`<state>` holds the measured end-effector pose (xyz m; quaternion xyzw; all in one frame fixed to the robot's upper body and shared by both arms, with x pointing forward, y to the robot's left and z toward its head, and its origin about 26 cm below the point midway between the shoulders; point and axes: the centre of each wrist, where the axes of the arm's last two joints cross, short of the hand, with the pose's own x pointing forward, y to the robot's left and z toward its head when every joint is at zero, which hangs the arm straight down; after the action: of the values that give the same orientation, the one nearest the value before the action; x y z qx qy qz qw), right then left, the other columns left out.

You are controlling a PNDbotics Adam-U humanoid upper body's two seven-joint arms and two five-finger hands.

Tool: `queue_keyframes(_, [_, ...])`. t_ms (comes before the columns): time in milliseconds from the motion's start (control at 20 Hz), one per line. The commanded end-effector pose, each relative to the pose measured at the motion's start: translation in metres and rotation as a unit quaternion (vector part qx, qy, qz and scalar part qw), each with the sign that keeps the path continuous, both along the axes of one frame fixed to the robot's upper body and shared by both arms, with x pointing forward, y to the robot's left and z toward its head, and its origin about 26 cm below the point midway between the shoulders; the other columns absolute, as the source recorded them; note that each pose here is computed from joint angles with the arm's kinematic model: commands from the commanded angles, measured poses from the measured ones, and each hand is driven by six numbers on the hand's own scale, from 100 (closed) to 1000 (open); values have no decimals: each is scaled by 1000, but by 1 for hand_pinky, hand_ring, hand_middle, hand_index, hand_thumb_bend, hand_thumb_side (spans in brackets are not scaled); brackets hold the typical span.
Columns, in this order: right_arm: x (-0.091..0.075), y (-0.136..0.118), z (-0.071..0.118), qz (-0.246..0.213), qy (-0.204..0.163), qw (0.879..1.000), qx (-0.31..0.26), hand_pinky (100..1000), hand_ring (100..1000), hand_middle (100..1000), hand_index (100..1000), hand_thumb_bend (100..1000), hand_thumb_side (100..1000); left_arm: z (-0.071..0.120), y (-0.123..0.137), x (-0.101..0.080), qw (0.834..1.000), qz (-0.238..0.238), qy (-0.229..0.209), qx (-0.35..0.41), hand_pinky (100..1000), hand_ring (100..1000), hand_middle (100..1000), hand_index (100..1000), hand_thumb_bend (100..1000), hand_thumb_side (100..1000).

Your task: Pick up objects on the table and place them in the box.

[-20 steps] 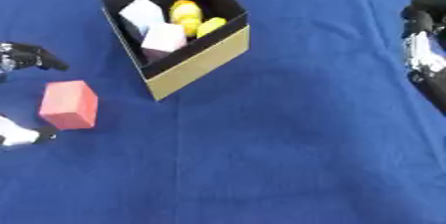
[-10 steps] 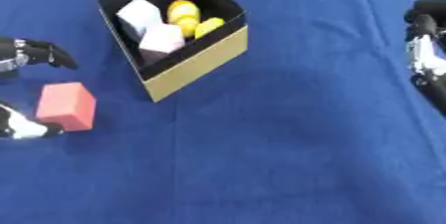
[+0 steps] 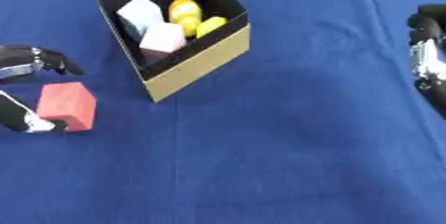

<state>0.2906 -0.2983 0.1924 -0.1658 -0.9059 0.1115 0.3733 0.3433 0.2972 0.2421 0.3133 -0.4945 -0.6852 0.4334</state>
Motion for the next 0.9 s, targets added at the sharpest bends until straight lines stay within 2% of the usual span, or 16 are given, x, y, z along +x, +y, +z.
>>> queue_keyframes(50, [-1,1,7,3,-12,1000,-3,735,739,641,728,100,445,6,4,4,1000,5,-6,12,829,768,738,863,470,268])
queue_keyframes(300, [-1,1,6,1,-11,1000,0,734,738,641,728,100,442,6,2,4,1000,-2,-6,12,776,688,610,787,304,250])
queue_keyframes(500, [-2,0,7,0,-12,1000,0,735,738,641,728,100,439,9,1,1,1000,-5,-21,8,755,657,571,740,194,213])
queue_keyframes(650, [-2,-1,7,0,-12,1000,-2,735,738,641,728,100,438,15,1,-3,999,-5,-34,6,752,657,573,738,157,194])
queue_keyframes(750, [-2,-2,7,-3,-12,1000,-5,735,738,641,728,100,437,25,-2,-12,999,-13,-51,1,754,662,582,744,157,183])
queue_keyframes(900, [-3,-5,7,-8,-10,1000,-16,736,738,641,729,100,434,53,-12,-28,995,-37,-95,-16,755,662,583,747,131,187])
